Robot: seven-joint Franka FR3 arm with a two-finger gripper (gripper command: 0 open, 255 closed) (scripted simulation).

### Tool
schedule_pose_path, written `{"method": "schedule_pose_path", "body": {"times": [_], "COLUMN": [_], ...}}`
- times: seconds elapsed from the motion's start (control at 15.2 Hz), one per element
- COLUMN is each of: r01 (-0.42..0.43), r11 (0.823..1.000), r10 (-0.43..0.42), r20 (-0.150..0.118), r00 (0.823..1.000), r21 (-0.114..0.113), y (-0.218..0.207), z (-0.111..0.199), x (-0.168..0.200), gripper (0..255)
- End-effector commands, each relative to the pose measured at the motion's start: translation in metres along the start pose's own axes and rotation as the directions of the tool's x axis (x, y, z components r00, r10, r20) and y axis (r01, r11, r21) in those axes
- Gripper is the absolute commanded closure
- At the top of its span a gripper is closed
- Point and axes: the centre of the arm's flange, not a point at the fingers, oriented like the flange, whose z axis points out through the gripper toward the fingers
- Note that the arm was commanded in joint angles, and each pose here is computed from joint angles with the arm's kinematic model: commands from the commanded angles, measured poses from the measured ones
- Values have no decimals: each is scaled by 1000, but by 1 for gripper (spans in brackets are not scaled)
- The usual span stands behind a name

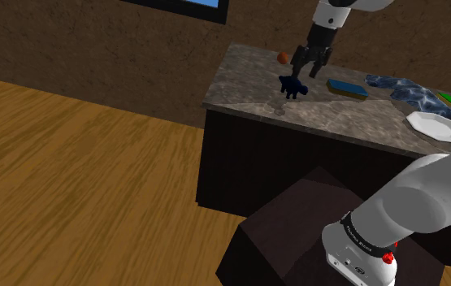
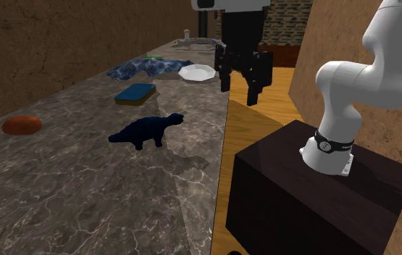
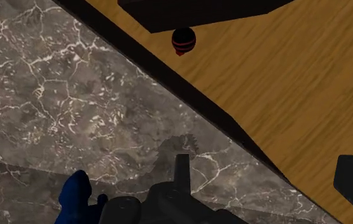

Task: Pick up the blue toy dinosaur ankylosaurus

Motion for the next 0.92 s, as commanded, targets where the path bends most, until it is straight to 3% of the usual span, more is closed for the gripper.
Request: {"method": "schedule_pose_path", "body": {"times": [0.0,0.86], "r01": [-22,-163], "r11": [1000,987], "r10": [22,162], "r20": [1,14], "r00": [1000,987], "r21": [1,14], "y": [17,134], "z": [9,55], "x": [20,140], "gripper": [0,0]}}
